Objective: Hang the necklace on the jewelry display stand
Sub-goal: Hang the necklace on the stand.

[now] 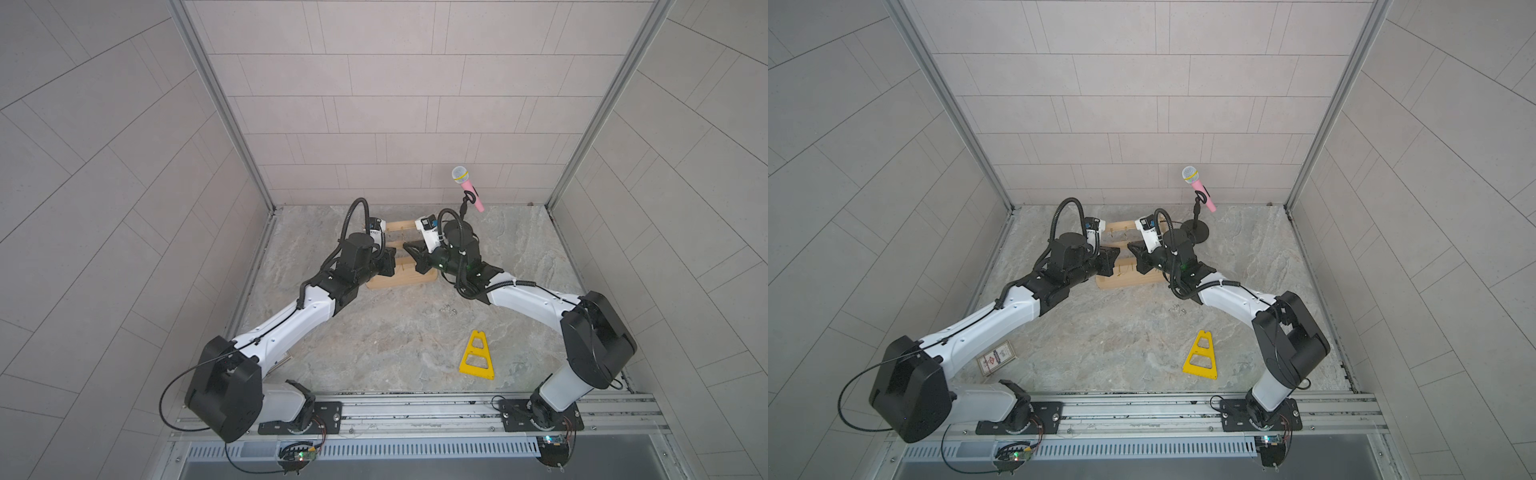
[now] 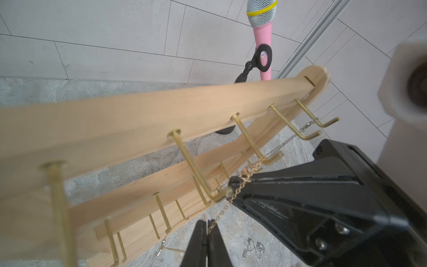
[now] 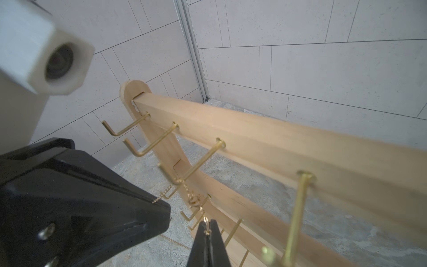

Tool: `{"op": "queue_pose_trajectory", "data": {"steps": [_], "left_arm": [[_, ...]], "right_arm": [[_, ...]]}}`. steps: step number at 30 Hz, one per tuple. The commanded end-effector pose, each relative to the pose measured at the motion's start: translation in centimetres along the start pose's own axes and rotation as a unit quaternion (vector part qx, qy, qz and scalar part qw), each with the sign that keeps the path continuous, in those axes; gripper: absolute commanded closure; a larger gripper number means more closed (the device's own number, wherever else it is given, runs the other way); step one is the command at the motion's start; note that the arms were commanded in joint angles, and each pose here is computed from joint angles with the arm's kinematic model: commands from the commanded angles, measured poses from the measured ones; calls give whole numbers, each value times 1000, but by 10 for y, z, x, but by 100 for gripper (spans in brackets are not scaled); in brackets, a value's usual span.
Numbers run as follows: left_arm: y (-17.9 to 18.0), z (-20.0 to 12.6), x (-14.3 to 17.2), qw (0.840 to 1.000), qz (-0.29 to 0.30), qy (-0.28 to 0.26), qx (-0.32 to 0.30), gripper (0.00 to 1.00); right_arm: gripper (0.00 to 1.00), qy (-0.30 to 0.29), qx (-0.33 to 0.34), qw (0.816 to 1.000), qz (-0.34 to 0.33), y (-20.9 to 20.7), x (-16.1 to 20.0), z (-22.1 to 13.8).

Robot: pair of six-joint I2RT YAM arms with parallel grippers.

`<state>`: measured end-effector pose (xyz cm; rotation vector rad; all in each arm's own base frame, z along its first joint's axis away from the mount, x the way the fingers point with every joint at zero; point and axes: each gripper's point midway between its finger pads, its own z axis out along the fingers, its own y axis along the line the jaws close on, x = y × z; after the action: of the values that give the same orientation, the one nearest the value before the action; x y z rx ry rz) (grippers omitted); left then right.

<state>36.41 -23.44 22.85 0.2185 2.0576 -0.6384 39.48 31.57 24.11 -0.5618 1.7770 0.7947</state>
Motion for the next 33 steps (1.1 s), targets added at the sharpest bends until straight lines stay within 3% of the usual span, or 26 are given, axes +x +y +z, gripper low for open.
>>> {"op": "queue_pose_trajectory", "data": {"steps": [1, 29, 33], "left_arm": [[-1, 3, -7, 1000, -1, -8, -9, 92], [-1, 17, -9, 999, 2, -13, -41, 84], [-2, 17, -10, 999, 2, -13, -40, 83]], "right_arm": [[100, 1, 16, 1000, -11, -3, -2, -7], [100, -8, 36, 999, 7, -20, -2, 5], [96, -6, 35, 999, 8, -19, -2, 5]]}}
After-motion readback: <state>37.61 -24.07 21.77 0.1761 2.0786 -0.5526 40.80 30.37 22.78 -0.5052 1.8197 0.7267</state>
